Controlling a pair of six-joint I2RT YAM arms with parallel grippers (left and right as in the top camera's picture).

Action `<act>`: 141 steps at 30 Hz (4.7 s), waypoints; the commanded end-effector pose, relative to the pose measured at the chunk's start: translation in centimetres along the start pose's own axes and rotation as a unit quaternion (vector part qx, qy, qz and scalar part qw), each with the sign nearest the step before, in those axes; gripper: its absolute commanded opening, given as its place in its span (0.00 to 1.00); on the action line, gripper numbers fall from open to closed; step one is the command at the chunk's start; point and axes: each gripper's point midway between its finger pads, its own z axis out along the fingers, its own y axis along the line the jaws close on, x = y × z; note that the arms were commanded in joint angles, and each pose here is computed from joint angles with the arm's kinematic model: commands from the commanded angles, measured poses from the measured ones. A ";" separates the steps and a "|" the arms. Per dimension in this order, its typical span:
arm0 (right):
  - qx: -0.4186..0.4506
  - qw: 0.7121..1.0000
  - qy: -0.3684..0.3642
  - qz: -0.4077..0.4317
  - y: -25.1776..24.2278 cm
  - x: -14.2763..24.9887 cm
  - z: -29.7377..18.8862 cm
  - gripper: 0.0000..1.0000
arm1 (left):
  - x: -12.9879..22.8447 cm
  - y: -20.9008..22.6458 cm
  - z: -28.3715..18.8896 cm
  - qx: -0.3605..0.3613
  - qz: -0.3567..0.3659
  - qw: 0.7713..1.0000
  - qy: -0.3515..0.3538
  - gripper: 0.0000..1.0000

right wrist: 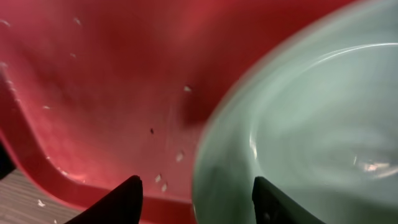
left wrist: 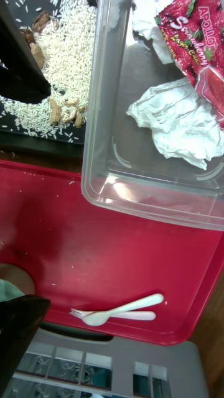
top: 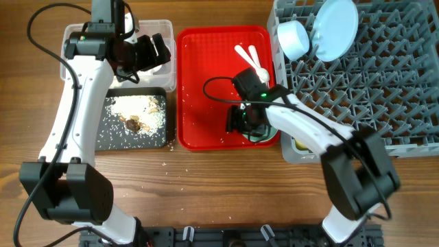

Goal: Sort waste into correct bins and load items into the dishwasher rack
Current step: 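Grasp the mint-green bowl with the right gripper, then place the mint-green bowl into the rack with the right gripper, then move the right gripper back over the white spoon and fork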

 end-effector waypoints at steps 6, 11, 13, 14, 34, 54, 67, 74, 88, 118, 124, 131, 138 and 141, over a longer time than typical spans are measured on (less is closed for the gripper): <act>-0.121 0.985 0.045 -0.115 6.2 2.2 0.0 0.56 | -0.4 0.0 -0.6 0.000 0.003 1.000 -0.009 1.00; -0.113 0.983 0.032 -0.140 7.0 1.8 -2.4 0.56 | -0.4 0.0 -0.6 0.000 0.003 1.000 -0.009 1.00; -0.070 0.989 -0.006 -0.132 5.7 0.5 -5.2 0.56 | -0.4 0.0 -0.6 0.000 0.003 1.000 -0.009 1.00; -0.047 0.991 -0.030 -0.124 4.9 -0.1 -6.7 0.58 | -0.4 0.0 -0.6 0.000 0.003 1.000 -0.009 1.00; 0.163 0.986 -0.039 -0.002 -5.3 -2.4 -2.8 0.04 | -0.4 0.0 -0.6 0.000 0.003 1.000 -0.009 1.00; 0.471 0.728 -0.493 0.069 -13.7 -4.7 -37.8 0.04 | -0.4 0.0 -0.6 0.000 0.003 1.000 -0.009 1.00; 0.684 0.647 -0.334 -0.047 -16.0 -14.2 -28.2 0.05 | -0.4 0.0 -0.6 0.000 0.003 1.000 -0.009 1.00; 0.607 0.734 -0.284 -0.114 -15.8 -16.3 -21.7 0.04 | -0.4 0.0 -0.6 0.000 0.003 1.000 -0.009 1.00; 0.552 0.787 -0.190 -0.199 -14.6 -13.7 -17.4 0.06 | -0.4 0.0 -0.6 0.000 0.003 1.000 -0.009 1.00; 0.076 0.919 -0.327 -0.205 4.2 -12.7 -16.7 0.58 | -0.4 0.0 -0.6 0.000 0.003 1.000 -0.009 1.00; 0.119 0.944 -0.257 -0.172 4.8 -18.1 -13.1 0.51 | -0.4 0.0 -0.6 0.000 0.003 1.000 -0.009 1.00; 0.109 0.969 -0.199 -0.101 -1.2 -22.4 -7.5 0.51 | -0.4 0.0 -0.6 0.000 0.003 1.000 -0.009 1.00; 0.125 0.973 -0.162 -0.108 -3.8 -22.7 -3.9 0.51 | -0.4 0.0 -0.6 0.000 0.003 1.000 -0.009 1.00; 0.119 0.978 -0.143 -0.098 -4.2 -22.3 -2.1 0.51 | -0.4 0.0 -0.6 0.000 0.003 1.000 -0.009 1.00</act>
